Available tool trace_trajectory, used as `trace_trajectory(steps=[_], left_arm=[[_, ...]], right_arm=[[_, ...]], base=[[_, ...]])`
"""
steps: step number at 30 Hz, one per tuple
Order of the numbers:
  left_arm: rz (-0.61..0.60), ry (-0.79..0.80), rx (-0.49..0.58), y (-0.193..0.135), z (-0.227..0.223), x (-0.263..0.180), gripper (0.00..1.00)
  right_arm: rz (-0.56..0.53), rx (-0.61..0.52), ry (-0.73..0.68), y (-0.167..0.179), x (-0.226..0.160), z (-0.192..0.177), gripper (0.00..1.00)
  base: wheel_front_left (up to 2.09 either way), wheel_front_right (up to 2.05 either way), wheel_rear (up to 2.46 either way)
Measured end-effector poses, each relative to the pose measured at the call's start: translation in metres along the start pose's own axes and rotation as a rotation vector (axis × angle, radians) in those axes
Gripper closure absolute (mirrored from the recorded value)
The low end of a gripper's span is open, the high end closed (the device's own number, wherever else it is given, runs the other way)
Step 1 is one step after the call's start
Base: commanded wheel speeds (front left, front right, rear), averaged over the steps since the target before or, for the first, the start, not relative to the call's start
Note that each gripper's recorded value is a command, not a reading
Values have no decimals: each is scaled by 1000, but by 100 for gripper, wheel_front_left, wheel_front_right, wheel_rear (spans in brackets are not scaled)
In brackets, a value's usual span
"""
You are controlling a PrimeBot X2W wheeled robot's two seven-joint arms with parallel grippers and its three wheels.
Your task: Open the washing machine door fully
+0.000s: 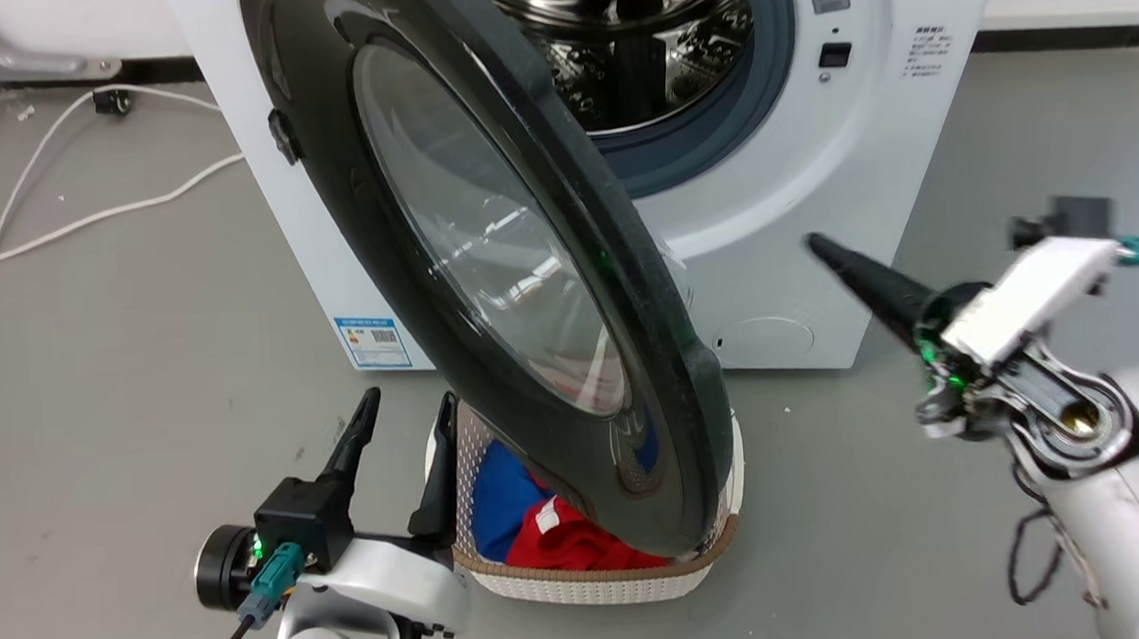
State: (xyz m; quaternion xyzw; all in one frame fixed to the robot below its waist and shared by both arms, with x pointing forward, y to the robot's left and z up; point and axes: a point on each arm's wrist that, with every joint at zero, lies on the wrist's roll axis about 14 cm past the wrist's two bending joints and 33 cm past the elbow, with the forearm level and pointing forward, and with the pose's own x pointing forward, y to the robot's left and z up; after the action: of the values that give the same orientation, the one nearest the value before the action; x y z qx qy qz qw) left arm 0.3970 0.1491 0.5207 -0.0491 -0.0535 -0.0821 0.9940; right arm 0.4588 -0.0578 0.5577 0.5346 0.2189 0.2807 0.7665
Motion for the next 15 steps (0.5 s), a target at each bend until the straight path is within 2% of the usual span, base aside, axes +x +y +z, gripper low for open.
trace_trajectory(steps=[2, 5, 11, 14, 15], left_arm=[[5, -2, -1, 0, 1, -3, 0], [8, -4, -4, 1, 2, -6, 0], [10, -2, 1, 1, 2, -11, 0], [2, 0, 6, -1, 2, -11, 0], [-1, -1, 7, -1, 2, -11, 0]], right_arm=[[-38, -48, -124, -8, -14, 21, 100], [-48, 2, -279, -17, -39, 39, 100], [-111, 37, -479, -44, -96, 51, 100], [-166, 1, -564, -58, -126, 58, 100], [-181, -13, -589, -61, -133, 59, 75]], base=[[0, 0, 0], [0, 0, 0], [0, 0, 0], [0, 0, 0], [0, 0, 0]])
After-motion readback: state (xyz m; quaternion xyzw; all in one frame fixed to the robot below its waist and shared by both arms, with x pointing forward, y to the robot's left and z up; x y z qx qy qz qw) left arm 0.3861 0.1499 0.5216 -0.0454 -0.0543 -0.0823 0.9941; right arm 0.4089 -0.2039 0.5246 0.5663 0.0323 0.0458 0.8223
